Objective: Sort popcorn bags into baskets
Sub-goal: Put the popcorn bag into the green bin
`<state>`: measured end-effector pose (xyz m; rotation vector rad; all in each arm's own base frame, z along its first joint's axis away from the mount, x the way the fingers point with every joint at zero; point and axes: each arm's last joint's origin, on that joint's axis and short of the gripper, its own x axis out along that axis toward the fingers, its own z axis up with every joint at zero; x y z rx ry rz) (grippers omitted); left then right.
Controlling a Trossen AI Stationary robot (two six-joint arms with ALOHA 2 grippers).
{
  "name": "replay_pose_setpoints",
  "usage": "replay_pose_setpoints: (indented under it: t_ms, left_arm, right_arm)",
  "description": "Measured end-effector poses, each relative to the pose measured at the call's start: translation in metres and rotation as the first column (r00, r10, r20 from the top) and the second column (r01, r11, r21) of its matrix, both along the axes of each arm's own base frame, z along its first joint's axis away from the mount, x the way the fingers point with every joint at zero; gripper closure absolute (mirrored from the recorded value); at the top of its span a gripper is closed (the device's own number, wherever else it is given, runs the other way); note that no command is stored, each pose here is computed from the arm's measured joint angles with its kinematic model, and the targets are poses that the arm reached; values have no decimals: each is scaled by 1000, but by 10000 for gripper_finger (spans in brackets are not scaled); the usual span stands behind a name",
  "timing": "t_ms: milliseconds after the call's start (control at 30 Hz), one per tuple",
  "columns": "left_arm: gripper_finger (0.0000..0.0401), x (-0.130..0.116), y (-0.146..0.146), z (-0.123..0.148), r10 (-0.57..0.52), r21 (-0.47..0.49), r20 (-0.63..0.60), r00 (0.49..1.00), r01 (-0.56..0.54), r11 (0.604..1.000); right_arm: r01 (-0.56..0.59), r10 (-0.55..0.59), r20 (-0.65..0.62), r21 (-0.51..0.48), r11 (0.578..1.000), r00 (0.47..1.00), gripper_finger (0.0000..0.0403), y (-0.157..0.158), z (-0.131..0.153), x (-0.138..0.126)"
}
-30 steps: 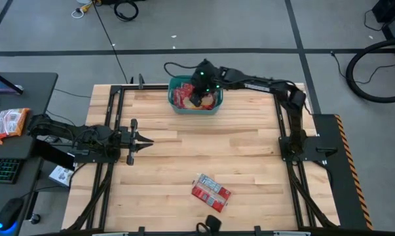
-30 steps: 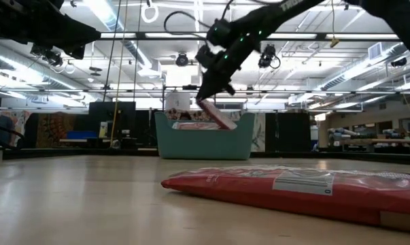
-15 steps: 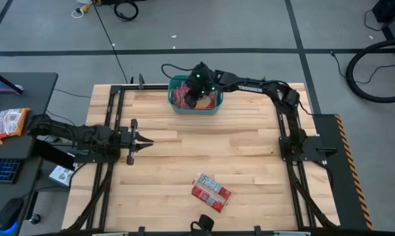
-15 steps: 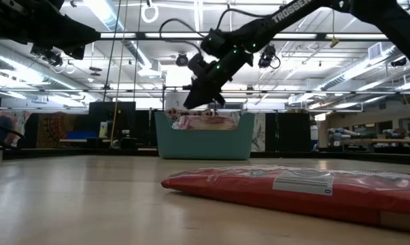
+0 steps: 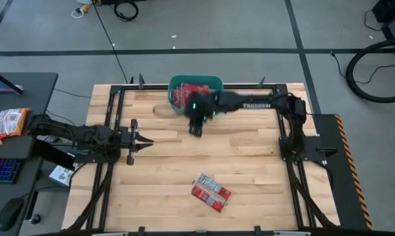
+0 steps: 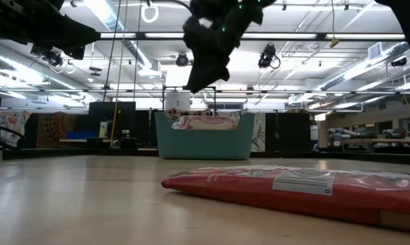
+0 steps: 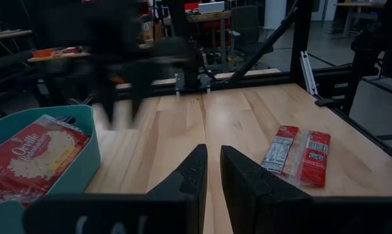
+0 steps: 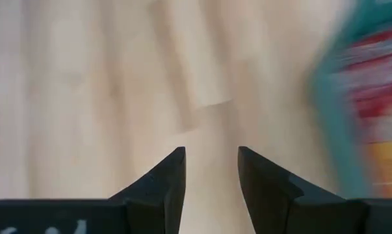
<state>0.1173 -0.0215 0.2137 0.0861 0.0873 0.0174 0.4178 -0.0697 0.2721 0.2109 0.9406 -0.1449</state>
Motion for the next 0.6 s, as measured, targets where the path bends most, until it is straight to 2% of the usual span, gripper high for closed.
replay_pose_setpoints:
  t_ms: [167,233,333,467,600]
  left_arm:
    - [353,0,0,0,0,0,-1,1000,0,1000]
    - [353,0,0,0,0,0,-1,1000,0,1000]
    - [353,0,0,0,0,0,-1,1000,0,1000]
    - [353,0,0,0,0,-1,-1,1000,0,1000]
    - [353,0,0,0,0,-1,0,1000,0,1000]
  right_arm:
    - [-82,81,-62,-16,996,995,256,72,-6,2]
    - [-85,84,-86,-18,996,993,256,98,-12,-1]
    - [-53,57,-105,37,998,993,256,131,-22,-7]
    - [26,-7,-163,116,993,987,256,159,-36,-18]
    - [61,-34,-192,135,989,981,256,179,-45,-26]
